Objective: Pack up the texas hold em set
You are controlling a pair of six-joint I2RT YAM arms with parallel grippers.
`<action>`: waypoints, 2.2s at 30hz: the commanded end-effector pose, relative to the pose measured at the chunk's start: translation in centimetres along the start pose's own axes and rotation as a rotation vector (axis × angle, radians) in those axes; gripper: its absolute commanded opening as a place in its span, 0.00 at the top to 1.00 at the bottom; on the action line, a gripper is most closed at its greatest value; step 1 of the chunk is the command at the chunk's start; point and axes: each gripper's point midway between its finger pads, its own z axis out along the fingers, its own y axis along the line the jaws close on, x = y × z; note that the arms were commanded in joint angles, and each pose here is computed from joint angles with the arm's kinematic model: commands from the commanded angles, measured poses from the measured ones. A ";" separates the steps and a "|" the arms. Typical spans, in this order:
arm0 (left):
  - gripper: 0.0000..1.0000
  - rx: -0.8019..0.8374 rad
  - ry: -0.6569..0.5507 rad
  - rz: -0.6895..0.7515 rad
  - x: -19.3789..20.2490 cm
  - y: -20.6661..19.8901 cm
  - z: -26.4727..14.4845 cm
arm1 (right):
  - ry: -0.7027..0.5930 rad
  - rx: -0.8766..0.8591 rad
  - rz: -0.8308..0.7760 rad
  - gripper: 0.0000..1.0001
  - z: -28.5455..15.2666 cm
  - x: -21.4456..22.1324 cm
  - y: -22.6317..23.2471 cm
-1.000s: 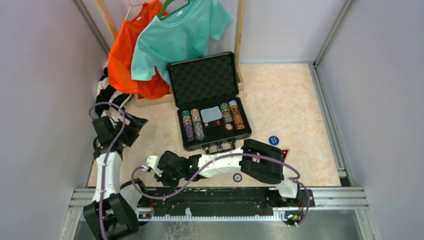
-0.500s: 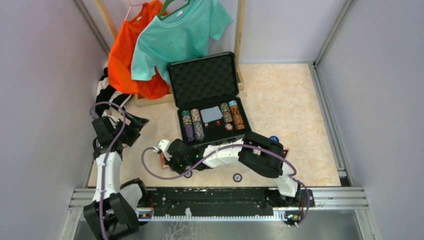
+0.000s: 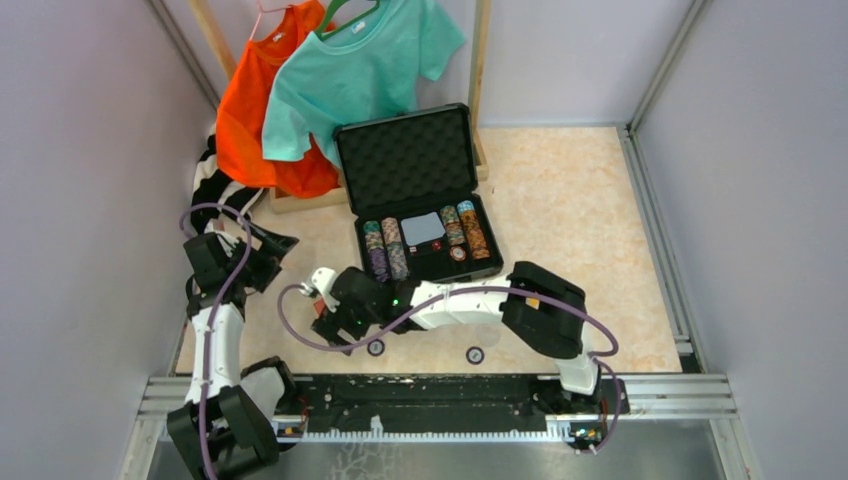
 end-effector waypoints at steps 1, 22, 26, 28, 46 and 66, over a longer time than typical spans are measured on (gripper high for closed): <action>0.01 0.026 -0.012 0.012 -0.1 -0.3 -0.2 | -0.063 0.065 -0.011 0.13 -1.0 -5.2 -0.5; 0.01 -0.003 -0.062 0.058 -1.2 -0.6 -1.4 | 0.082 0.275 0.187 0.01 5.6 -3.9 -5.8; 0.01 0.001 -0.055 0.053 -1.0 -0.5 -1.3 | 0.099 0.276 0.198 0.02 6.0 -2.8 -5.8; 0.01 0.003 -0.052 0.052 -1.0 -0.5 -1.3 | 0.105 0.279 0.202 0.04 6.0 -2.4 -5.9; 0.01 0.016 -0.057 0.051 -1.0 -0.9 -1.7 | 0.019 0.388 0.204 0.56 3.1 -4.1 -7.6; 0.04 0.270 0.065 0.133 1.3 -4.5 -2.2 | -0.249 0.310 0.120 0.57 -4.3 -11.5 -7.0</action>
